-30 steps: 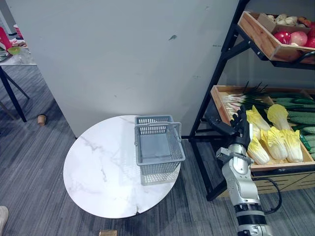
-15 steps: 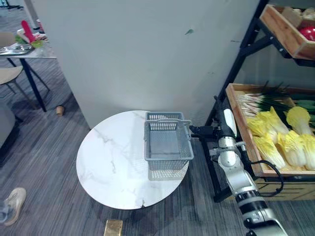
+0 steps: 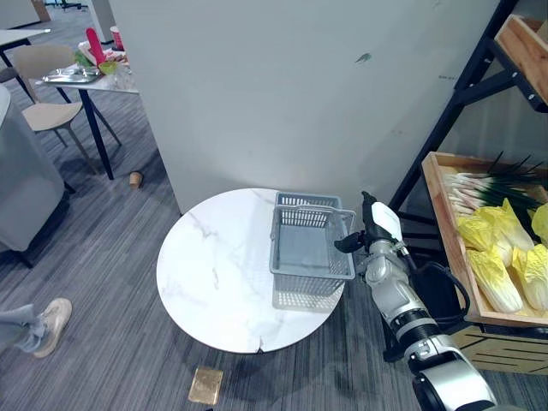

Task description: Pick vegetable in the basket

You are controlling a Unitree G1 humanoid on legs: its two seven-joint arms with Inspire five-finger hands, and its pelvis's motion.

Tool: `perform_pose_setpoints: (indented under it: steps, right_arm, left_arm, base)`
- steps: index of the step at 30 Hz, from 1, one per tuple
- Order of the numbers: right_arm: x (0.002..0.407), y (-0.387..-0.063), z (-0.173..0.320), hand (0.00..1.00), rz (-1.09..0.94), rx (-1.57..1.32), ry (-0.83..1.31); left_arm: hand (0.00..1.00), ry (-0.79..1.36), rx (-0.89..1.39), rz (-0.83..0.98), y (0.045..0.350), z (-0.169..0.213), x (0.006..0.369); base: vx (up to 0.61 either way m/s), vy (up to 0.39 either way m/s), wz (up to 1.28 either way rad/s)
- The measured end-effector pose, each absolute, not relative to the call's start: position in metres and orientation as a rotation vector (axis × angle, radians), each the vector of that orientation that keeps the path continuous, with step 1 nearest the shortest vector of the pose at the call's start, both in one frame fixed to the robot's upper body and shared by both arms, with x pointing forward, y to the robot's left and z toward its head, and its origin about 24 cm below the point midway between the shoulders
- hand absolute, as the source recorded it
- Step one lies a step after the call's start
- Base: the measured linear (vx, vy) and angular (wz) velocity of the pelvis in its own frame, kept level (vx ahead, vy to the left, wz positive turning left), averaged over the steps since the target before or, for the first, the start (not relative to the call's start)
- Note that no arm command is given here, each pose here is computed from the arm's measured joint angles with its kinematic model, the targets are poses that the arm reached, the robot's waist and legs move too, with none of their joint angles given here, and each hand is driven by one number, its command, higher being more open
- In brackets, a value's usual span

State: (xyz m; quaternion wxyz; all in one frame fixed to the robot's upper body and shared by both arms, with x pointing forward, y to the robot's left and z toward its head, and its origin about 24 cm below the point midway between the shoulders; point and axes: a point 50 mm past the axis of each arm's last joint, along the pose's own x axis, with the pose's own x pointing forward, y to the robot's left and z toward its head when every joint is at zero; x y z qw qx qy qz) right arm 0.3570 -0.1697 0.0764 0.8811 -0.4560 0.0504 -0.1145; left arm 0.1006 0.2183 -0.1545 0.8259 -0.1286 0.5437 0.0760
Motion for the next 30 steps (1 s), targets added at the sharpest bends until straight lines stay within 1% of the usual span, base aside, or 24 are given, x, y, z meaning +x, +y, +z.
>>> perform_pose_setpoints:
  steps: [5, 10, 13, 14, 20, 24, 26, 30]
  right_arm:
    - [0.37, -0.176, 0.094, 1.0, -0.246, -1.011, 0.117]
    - [0.384, -0.17, 0.124, 1.0, -0.252, -1.035, 0.093]
    - [0.391, -0.175, 0.15, 1.0, -0.306, -1.055, 0.072]
    - [0.395, -0.176, 0.166, 1.0, -0.331, -1.06, 0.04]
    - [0.401, -0.18, 0.209, 1.0, -0.396, -1.086, -0.057]
    - [0.402, -0.186, 0.221, 1.0, -0.405, -1.101, -0.081]
    - [0.403, -0.183, 0.225, 1.0, -0.364, -1.163, -0.077]
    - [0.404, -0.179, 0.224, 1.0, -0.322, -1.192, -0.06]
  left_arm:
    - [1.0, 1.092, -0.302, 0.189, 0.224, -0.149, 0.111]
    - [1.0, 1.073, -0.264, 0.181, 0.23, -0.146, 0.115]
    - [1.0, 1.065, -0.247, 0.167, 0.23, -0.145, 0.116]
    - [1.0, 1.062, -0.242, 0.162, 0.23, -0.145, 0.116]
    - [1.0, 1.039, -0.248, 0.17, 0.232, -0.143, 0.121]
    - [1.0, 1.013, -0.248, 0.169, 0.232, -0.14, 0.127]
    - [1.0, 1.006, -0.249, 0.164, 0.232, -0.139, 0.129]
    - [1.0, 0.989, -0.248, 0.157, 0.232, -0.138, 0.132]
  base:
    - [-0.01, 0.004, 0.18]
    - [0.07, 0.013, 0.08]
    - [0.05, 0.018, 0.0]
    - [0.0, 0.0, 0.0]
    - [-0.04, -0.007, -0.02]
    - [-0.09, -0.028, 0.01]
    - [-0.12, -0.053, -0.02]
    - [-0.06, -0.04, -0.01]
